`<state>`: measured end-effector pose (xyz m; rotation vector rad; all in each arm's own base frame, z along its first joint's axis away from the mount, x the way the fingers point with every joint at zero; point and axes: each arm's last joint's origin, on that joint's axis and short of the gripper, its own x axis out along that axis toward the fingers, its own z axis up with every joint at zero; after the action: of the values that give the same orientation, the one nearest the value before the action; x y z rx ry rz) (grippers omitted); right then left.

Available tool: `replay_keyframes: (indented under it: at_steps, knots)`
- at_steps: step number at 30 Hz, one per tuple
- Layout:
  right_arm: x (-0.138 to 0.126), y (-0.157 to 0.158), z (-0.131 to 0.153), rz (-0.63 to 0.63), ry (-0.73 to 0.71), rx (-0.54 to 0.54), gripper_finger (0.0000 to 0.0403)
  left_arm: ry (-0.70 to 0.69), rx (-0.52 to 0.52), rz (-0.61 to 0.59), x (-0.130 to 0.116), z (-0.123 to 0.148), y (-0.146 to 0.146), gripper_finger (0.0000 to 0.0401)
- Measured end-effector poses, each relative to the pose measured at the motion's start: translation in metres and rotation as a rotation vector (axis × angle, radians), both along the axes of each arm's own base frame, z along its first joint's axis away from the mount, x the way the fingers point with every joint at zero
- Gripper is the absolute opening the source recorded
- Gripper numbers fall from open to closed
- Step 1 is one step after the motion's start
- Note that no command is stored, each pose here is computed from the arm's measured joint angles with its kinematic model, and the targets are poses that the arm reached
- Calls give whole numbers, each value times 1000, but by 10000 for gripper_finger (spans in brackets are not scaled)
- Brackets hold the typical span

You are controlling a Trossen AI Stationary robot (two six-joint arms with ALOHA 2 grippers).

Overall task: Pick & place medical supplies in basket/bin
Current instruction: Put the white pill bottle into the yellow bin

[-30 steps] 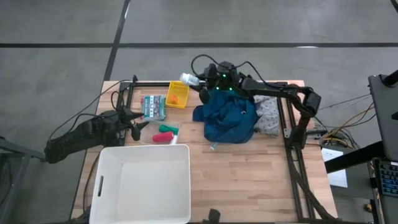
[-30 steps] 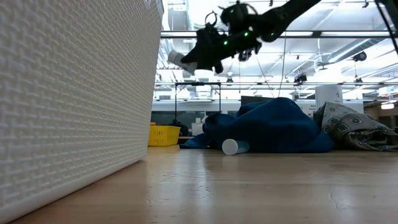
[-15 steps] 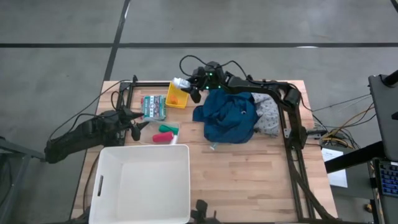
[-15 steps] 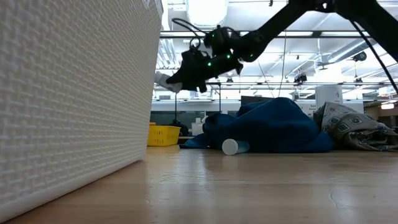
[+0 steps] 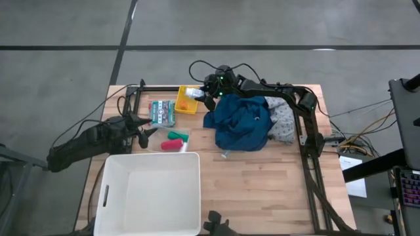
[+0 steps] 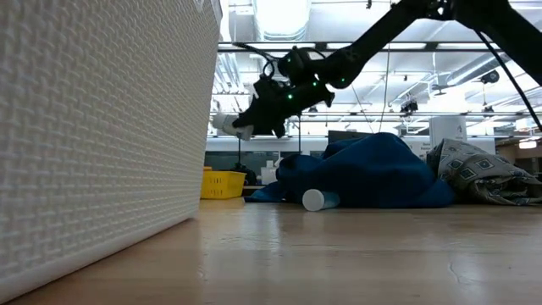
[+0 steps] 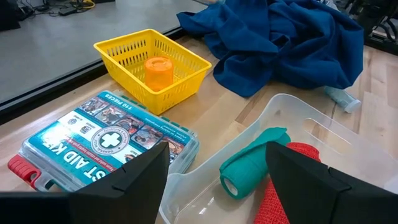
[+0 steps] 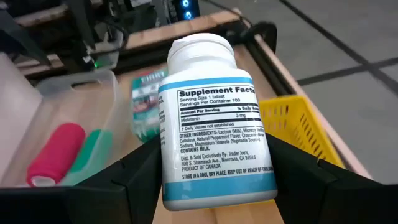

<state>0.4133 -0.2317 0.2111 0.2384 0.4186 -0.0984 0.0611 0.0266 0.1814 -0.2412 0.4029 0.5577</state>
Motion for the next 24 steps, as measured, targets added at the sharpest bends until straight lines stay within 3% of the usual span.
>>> replay_keyframes:
  at_steps: [7,17,24]
  knots:
    - [7,-7,-21,-15,16,3,242,0,0,0,0,0,0,272]
    - [14,-30,-45,32,11,105,242,0,0,0,0,0,0,273]
    - [22,-47,-36,18,17,205,242,0,0,0,0,0,0,272]
